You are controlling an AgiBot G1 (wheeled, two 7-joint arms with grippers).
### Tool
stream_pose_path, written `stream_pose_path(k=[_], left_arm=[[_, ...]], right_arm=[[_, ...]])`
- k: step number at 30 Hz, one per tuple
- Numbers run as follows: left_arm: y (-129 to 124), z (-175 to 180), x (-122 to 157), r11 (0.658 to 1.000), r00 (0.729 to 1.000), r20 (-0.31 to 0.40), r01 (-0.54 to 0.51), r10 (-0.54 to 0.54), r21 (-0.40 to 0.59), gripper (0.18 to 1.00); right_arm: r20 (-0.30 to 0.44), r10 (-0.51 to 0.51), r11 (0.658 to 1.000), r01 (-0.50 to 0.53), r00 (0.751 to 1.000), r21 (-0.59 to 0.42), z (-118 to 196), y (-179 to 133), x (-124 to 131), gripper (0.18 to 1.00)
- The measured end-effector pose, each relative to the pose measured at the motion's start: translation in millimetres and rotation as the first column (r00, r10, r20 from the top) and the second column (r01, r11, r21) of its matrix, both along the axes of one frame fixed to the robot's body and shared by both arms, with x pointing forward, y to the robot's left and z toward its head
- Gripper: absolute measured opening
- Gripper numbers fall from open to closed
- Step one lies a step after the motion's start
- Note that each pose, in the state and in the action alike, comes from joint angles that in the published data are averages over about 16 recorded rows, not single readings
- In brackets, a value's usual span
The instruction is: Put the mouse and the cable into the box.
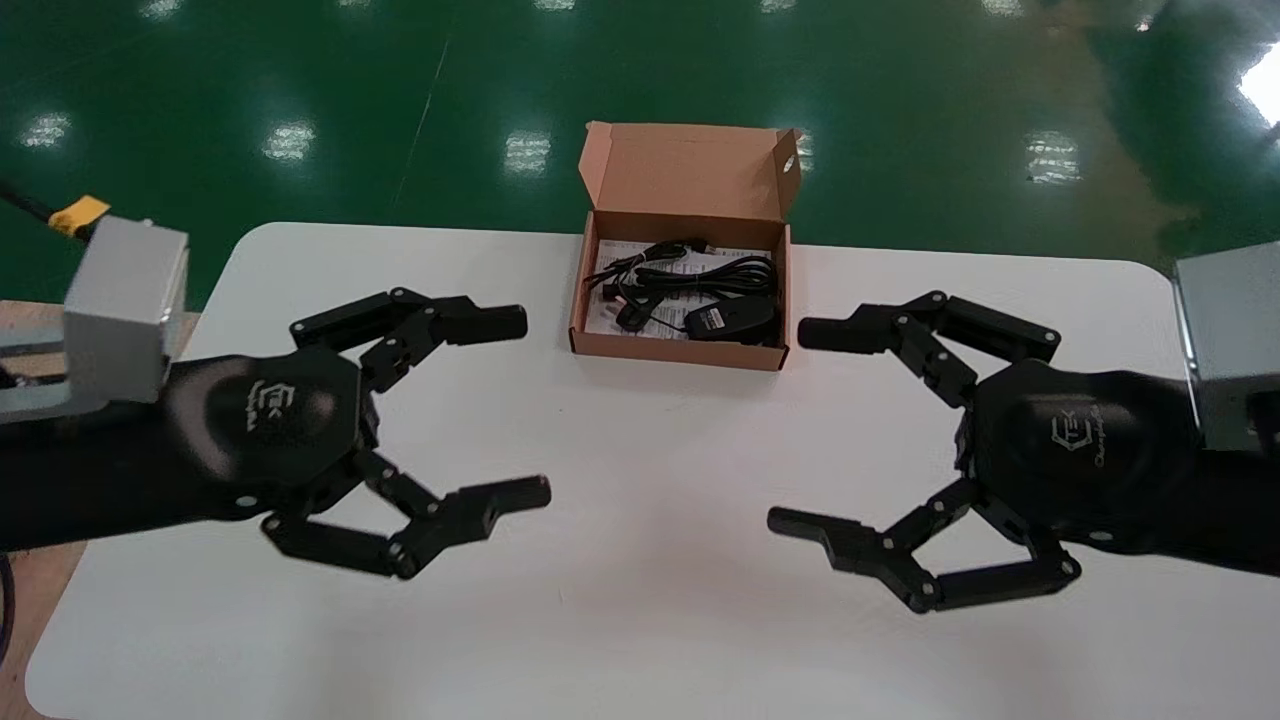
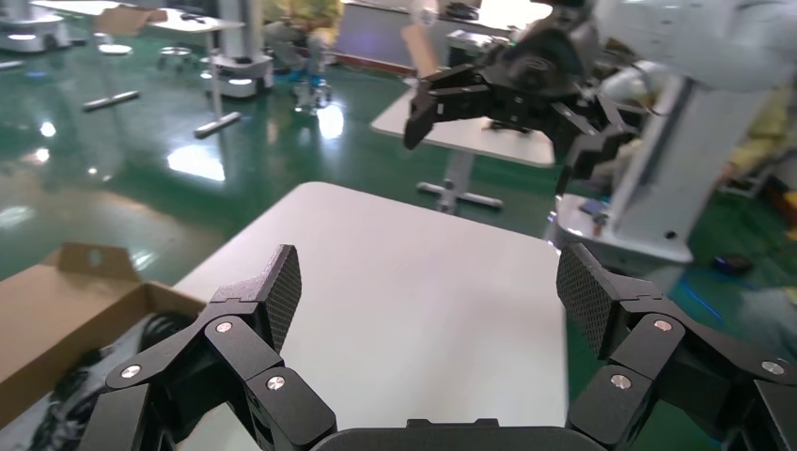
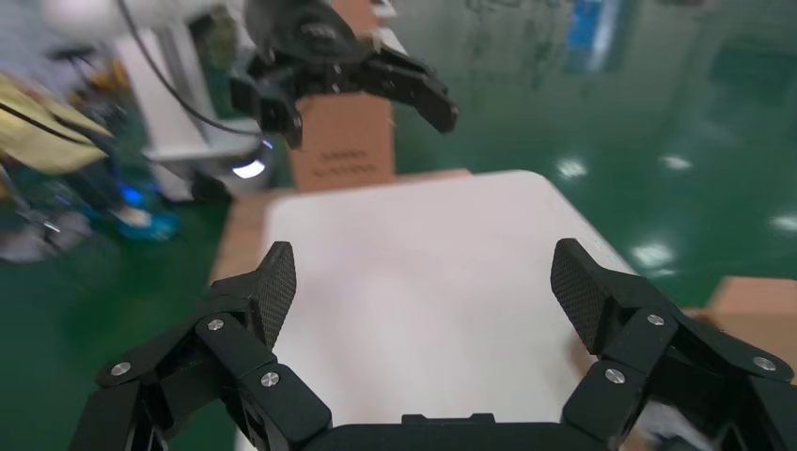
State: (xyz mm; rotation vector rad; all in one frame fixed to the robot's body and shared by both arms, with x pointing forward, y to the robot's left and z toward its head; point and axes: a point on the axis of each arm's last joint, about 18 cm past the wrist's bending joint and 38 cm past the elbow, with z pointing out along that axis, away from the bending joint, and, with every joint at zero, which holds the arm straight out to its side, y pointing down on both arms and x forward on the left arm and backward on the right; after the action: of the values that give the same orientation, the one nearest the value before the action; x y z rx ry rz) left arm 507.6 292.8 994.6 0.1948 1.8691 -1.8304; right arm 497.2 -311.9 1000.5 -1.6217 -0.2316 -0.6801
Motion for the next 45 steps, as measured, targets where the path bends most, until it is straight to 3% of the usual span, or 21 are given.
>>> stream_pose_path(k=[12,45], left_arm=[[8,-3,-40,0.995,0.998,0.019,0.059,-0.061,0.076,1.001],[7,-2,-32,0.997,0.999,0.016,0.047,-0.048,0.060,1.001]], right_arm=[[-0.088,0.108,0.994,-0.105,0.990,0.042,-11,12,-28,1.000],[-0.078,0.089,0.996,-0.086,0.993,0.036,-9,10,-23,1.000]])
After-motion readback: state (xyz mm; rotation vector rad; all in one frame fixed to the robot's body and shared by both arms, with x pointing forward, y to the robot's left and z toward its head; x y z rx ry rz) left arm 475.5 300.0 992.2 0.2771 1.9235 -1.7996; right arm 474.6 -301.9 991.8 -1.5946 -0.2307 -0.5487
